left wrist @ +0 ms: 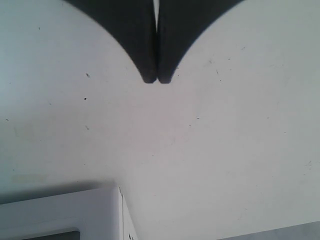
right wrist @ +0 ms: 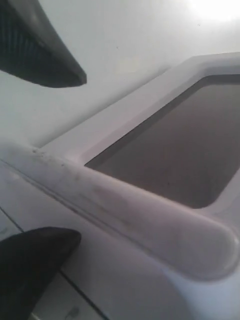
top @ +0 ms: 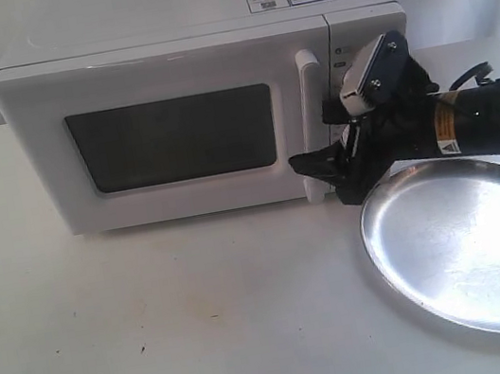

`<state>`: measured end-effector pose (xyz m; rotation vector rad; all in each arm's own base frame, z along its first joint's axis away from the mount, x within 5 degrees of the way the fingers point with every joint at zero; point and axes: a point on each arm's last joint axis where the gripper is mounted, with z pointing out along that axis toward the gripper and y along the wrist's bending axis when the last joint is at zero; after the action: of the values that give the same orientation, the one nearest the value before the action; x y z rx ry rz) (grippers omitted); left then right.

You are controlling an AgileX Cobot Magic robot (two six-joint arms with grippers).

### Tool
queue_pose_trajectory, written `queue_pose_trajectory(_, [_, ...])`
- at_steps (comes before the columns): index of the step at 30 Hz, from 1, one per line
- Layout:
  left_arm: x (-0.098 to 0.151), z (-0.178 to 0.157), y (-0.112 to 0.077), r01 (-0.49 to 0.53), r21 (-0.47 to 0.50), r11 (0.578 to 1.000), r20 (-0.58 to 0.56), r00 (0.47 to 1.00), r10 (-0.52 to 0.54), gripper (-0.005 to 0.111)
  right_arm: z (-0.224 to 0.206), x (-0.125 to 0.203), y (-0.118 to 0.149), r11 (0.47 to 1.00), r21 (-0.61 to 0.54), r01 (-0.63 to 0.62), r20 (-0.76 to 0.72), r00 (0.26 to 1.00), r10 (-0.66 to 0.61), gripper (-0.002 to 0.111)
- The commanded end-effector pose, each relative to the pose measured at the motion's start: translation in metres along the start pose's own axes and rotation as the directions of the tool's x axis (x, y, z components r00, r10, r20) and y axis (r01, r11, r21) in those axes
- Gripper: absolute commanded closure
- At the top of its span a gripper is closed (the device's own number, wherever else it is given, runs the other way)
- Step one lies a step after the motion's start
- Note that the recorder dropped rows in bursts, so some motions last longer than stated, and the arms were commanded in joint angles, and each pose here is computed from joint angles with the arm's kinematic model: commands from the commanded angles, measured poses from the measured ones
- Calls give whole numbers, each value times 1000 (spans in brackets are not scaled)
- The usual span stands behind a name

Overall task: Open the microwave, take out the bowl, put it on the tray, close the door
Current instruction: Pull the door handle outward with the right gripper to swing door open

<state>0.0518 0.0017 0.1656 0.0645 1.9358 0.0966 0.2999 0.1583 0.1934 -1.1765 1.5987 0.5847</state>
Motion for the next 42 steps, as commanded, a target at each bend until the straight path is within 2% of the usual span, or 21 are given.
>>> queue_pose_trajectory(1, [-1, 0, 0, 8, 6, 1000, 4, 1000, -9, 107, 16, 5, 6, 999, -28, 47, -38, 998, -48, 47])
queue_pose_trajectory(6, [-1, 0, 0, 8, 6, 1000, 4, 1000, -9, 107, 32, 16, 10, 995, -69, 72, -53, 996, -76, 80])
queue_pose_trajectory(10, [-1, 0, 0, 8, 6, 1000, 4, 1000, -9, 107, 35, 16, 13, 987, -102, 122, -8, 992, -123, 108])
queue_pose_trajectory(15, [-1, 0, 0, 8, 6, 1000, 4, 1000, -9, 107, 33, 6, 23, 968, -193, 160, 112, 984, -140, 108])
queue_pose_trajectory(19, [-1, 0, 0, 8, 6, 1000, 4, 1000, -9, 107, 33, 5, 24, 952, -196, 234, 138, 968, -210, 108])
queue_pose_trajectory(26, [-1, 0, 0, 8, 6, 1000, 4, 1000, -9, 107, 32, 7, 26, 940, -217, 263, 129, 962, -240, 108])
queue_pose_trajectory(31, [-1, 0, 0, 8, 6, 1000, 4, 1000, -9, 107, 31, 10, 21, 947, -189, 259, 47, 966, -255, 108])
queue_pose_trajectory(36, [-1, 0, 0, 8, 6, 1000, 4, 1000, -9, 107, 27, 3, 25, 944, -216, 249, 83, 968, -236, 108])
queue_pose_trajectory(42, [-1, 0, 0, 8, 6, 1000, 4, 1000, -9, 107, 12, -9, 28, 948, -197, 252, 49, 968, -247, 108])
